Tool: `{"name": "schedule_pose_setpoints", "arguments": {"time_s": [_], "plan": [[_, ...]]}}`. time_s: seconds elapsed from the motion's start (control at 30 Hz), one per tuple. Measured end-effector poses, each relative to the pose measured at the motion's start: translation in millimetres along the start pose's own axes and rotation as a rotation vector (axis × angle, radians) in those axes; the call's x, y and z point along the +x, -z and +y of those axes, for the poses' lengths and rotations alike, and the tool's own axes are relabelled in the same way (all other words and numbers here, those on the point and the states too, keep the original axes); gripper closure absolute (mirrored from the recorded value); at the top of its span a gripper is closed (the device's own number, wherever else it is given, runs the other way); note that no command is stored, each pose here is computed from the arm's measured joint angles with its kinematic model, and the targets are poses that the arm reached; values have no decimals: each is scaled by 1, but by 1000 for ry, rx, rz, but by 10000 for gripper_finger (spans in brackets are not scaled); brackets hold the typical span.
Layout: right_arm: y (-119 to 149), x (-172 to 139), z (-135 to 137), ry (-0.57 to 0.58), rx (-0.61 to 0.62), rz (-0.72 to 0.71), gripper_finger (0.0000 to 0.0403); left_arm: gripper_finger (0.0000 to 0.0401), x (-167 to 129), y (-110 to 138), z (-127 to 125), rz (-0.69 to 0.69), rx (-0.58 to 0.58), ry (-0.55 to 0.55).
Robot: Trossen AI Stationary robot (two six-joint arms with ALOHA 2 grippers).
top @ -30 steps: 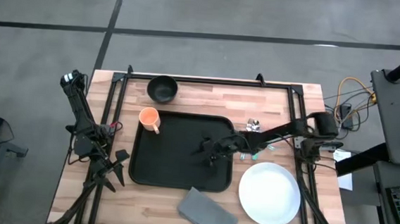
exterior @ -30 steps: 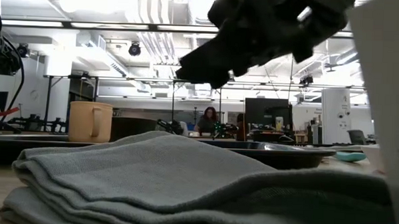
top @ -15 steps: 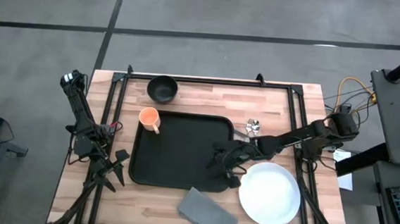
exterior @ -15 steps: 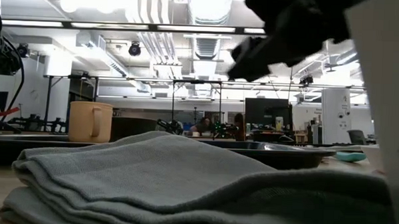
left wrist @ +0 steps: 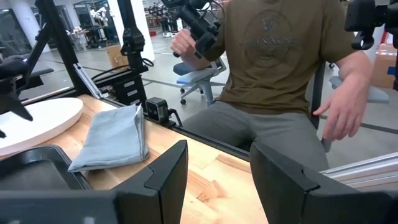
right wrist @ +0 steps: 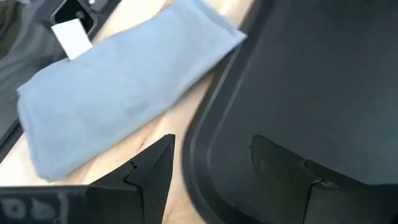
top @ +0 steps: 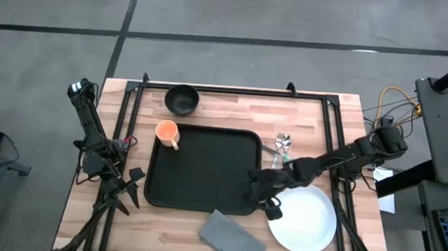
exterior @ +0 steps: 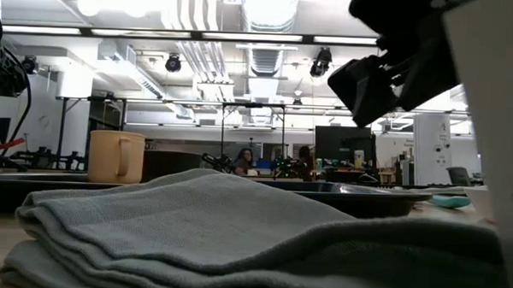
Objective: Set up tray
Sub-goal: Put the white plate on the bottom right of the orange mug
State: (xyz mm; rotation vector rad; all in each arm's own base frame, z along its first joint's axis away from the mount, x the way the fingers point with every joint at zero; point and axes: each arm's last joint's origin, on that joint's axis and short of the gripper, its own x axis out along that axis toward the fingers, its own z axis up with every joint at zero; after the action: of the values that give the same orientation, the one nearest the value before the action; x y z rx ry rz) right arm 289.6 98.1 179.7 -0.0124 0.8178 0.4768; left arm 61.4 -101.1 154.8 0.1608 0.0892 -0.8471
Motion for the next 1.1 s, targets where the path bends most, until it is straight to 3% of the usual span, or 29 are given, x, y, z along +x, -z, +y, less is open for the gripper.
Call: {"name": "schedule_pose_setpoints", "arguments": {"time_s": [0.57,0.83,1.1], "plan": [[8,-1,17,-34,-31,90,202,246,0,0,0,0,0,0],[9,-32,34,-8,-78,28,202,246,0,0,0,0,0,0],[35,-68,52,5,-64,-58,202,246,0,0,0,0,0,1]]}}
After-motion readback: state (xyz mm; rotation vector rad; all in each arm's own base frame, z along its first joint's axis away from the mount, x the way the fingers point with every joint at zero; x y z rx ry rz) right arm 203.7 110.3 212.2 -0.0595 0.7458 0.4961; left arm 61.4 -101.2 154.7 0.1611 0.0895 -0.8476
